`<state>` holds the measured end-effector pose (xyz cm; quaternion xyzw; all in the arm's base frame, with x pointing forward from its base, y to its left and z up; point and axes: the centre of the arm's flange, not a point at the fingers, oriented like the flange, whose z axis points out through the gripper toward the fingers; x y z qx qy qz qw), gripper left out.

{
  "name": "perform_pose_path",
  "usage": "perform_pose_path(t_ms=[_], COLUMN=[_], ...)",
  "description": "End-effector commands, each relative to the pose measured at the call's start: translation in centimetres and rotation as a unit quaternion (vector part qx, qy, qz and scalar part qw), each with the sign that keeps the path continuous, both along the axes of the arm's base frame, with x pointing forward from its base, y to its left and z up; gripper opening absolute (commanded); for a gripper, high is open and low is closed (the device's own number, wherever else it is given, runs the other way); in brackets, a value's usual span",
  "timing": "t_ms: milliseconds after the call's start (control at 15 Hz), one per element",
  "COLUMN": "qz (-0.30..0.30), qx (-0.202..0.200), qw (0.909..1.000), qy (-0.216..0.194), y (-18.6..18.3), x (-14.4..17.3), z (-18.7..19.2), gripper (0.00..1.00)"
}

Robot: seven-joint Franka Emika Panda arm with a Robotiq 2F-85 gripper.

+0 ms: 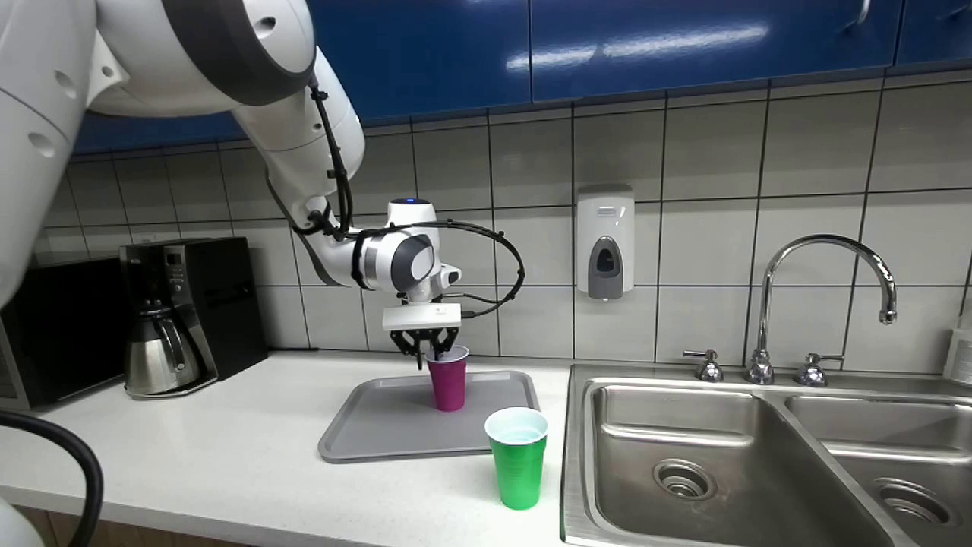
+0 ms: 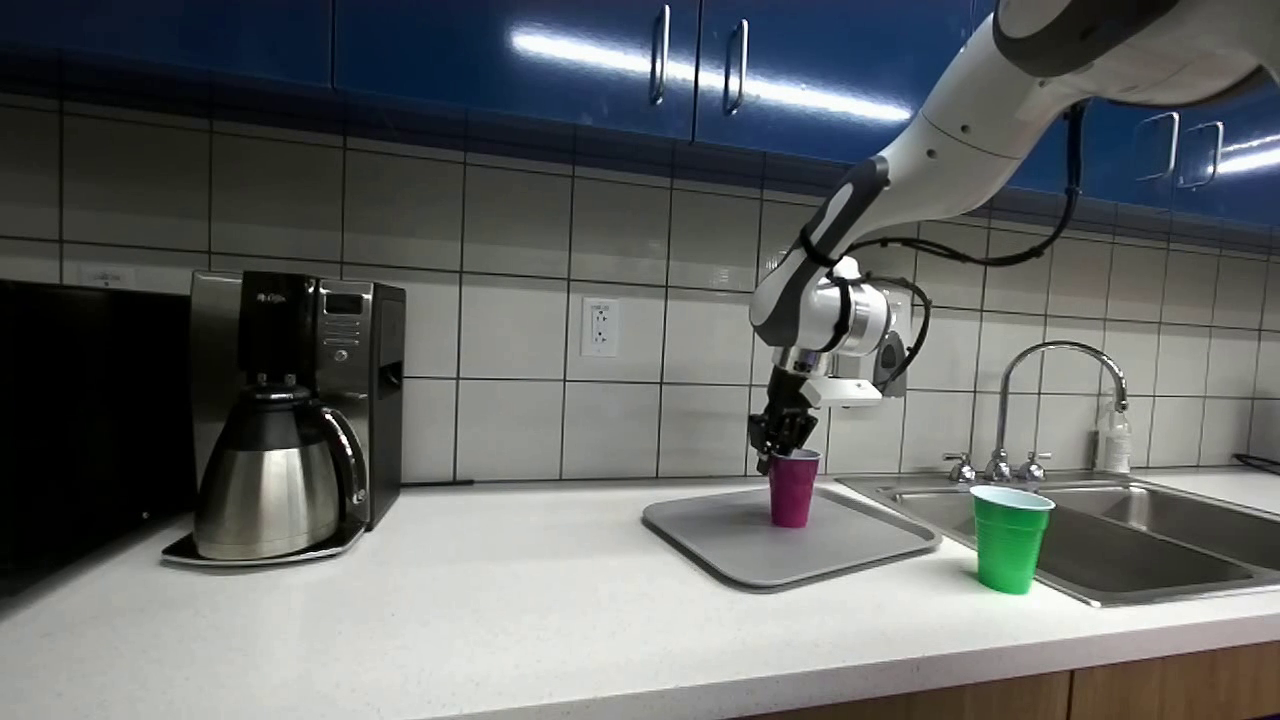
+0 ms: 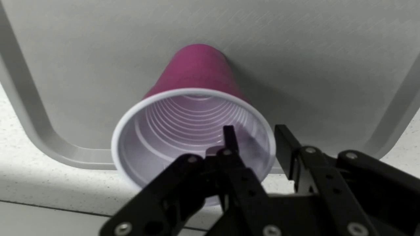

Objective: Remove the purple cup from the grey tray and put them on the counter

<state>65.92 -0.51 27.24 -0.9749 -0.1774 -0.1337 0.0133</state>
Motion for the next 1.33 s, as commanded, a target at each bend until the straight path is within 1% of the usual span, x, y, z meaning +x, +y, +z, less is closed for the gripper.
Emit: perform_pose_path(t_ms=[0,67,600,1067,1267], qz=[0.000,0.000,0.001,0.011,0.021], qx=[-0.001,-0.001,-0.001,0.004,0.009], qw=[0.9999,0.9999,0.9998,0.9989,0.9985], qy=[-0.011,-0.012,-0.022,-0.046,-0.049], y=[-0.1,-0.1,0.2,1.0,1.9], x=[0.8,0.8,0.5,-0.6,-1.3], z=[0.6,0.6,1.9,5.1,6.3], gripper=[0.05,0.00,0.01,0.01,0.01])
